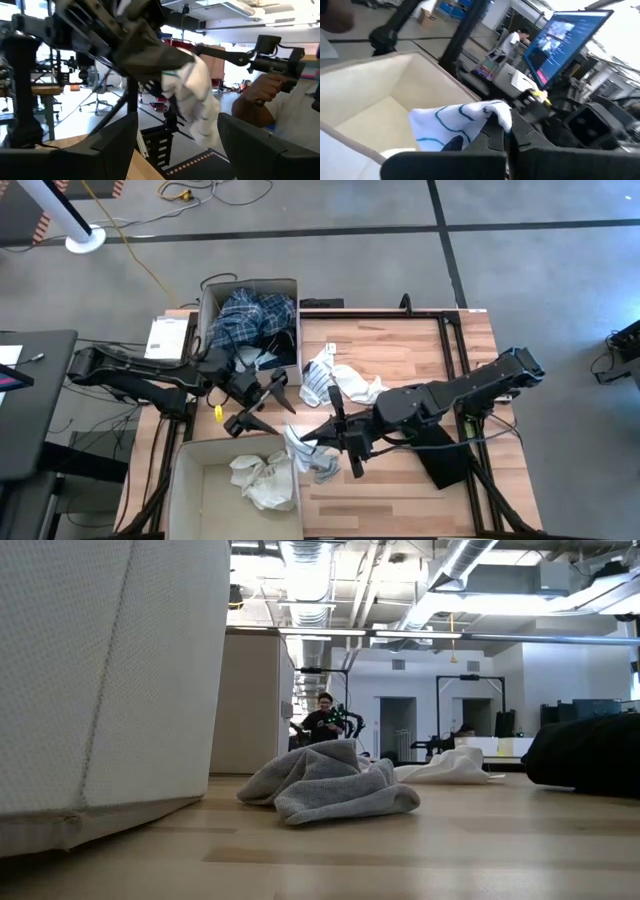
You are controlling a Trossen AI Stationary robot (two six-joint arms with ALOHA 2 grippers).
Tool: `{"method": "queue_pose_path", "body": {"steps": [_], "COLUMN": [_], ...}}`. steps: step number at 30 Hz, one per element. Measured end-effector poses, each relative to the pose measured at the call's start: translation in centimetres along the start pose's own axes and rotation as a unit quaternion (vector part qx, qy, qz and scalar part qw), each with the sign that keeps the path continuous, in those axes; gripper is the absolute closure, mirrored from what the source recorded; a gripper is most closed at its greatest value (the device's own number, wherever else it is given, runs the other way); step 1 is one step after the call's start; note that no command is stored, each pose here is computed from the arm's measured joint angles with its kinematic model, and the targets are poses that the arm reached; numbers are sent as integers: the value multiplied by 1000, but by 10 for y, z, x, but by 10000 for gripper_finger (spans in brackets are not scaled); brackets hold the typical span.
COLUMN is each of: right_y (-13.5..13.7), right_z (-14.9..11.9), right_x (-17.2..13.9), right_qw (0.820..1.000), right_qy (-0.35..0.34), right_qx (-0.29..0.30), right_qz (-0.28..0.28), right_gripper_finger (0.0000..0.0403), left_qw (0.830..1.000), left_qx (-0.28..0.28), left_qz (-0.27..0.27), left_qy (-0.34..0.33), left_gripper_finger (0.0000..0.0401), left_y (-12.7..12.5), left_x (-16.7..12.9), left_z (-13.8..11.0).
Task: Sort clothes
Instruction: Put the right white striped sock into the bottom light brown laundry organizer
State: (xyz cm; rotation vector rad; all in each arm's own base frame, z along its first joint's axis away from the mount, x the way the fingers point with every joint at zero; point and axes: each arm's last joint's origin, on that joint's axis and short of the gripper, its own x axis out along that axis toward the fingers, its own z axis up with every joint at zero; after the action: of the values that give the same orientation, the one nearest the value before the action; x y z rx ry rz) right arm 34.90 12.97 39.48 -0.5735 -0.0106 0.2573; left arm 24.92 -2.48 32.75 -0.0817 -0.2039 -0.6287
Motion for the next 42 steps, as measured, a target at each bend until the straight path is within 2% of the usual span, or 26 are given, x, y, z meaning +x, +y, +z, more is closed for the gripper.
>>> {"method": "queue_pose_path", "body": {"steps": [8, 11, 14, 20, 26, 32, 37, 42], "right_y": [-12, -16, -17, -11, -5, 4, 11, 20], "right_z": [-6, -10, -15, -23, -20, -20, -20, -23], "right_x": [1, 1, 6, 14, 14, 12, 10, 7], "right_qw": [1000, 999, 999, 999, 999, 996, 992, 986], "right_qy": [11, 16, 23, 42, 42, 82, 115, 150], "right_qx": [-6, -5, -1, -3, -4, -2, 13, 37], "right_qz": [-25, -30, -32, -28, -26, -44, -59, -60], "right_gripper_finger": [403, 403, 403, 399, 386, 327, 246, 166], "left_qw": [999, 1000, 1000, 1000, 998, 995, 993, 990], "left_qx": [-13, -11, 0, 21, 51, 74, 87, 62], "left_qz": [-30, -23, -11, 2, 4, 6, 14, -19], "left_qy": [14, 13, 11, 16, 45, 62, 84, 122], "left_gripper_finger": [134, 136, 153, 242, 379, 396, 398, 398], "left_y": [-7, -7, -7, -7, -9, -21, -38, -62], "left_x": [17, 23, 27, 28, 25, 16, 2, -13], "left_z": [-5, -5, -5, -5, -8, 1, 13, 18]}}
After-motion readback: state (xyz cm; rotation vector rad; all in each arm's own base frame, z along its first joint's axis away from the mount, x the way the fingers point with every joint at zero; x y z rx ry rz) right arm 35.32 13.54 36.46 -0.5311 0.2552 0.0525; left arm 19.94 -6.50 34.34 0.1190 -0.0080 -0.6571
